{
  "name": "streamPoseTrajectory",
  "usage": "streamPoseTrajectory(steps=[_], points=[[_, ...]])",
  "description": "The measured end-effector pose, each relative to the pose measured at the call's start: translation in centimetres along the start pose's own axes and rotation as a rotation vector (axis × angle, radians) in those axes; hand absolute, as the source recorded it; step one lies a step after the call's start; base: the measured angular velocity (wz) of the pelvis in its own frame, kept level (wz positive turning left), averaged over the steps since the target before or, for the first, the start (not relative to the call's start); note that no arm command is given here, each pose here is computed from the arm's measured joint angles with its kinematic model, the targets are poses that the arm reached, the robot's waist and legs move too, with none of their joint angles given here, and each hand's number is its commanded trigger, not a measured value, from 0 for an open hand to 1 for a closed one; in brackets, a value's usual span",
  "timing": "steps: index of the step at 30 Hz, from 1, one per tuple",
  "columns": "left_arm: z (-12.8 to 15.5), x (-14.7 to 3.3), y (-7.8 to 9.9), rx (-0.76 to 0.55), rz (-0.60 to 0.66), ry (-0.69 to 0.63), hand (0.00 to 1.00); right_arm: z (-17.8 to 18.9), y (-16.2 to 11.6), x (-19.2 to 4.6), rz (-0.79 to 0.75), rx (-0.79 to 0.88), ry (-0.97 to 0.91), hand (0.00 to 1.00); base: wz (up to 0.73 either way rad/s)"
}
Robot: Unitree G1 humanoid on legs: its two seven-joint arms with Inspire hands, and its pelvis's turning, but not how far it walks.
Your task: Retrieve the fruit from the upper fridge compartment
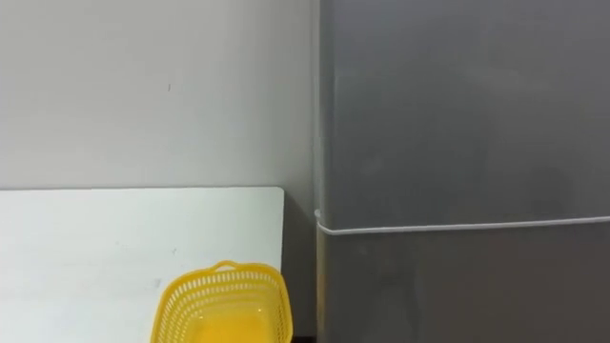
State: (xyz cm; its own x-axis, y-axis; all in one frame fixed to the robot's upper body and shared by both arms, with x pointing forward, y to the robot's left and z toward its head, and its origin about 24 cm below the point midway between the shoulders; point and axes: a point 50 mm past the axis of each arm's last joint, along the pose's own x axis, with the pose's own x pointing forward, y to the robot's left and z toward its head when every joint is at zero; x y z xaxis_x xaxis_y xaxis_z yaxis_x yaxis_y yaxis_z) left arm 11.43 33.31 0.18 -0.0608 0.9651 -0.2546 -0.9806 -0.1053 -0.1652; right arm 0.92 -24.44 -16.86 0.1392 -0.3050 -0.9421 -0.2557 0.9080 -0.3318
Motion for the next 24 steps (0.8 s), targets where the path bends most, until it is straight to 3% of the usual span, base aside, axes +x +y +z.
streamPoseTrajectory(steps=[5,10,14,19,24], points=[[3.9,-1.0,-1.9,-0.161,-0.114,-0.088,0.0,-0.2,0.2,0.0,0.018,0.0,0.005,0.0,0.02],[8.0,-3.0,-3.9,-0.293,-0.338,-0.204,0.0,-0.3,0.2,0.0,0.041,0.002,0.009,0.0,0.06],[9.9,-4.4,-4.9,-0.319,-0.489,-0.284,0.0,0.0,0.2,0.0,0.053,0.012,0.011,0.0,0.0],[12.9,-8.0,-7.4,-0.368,-0.753,-0.458,0.0,-0.6,0.4,0.0,0.09,-0.01,0.039,0.0,0.0],[14.2,-10.9,-8.9,-0.401,-0.98,-0.512,0.0,-0.6,0.5,0.0,0.127,-0.036,0.039,0.0,0.0]])
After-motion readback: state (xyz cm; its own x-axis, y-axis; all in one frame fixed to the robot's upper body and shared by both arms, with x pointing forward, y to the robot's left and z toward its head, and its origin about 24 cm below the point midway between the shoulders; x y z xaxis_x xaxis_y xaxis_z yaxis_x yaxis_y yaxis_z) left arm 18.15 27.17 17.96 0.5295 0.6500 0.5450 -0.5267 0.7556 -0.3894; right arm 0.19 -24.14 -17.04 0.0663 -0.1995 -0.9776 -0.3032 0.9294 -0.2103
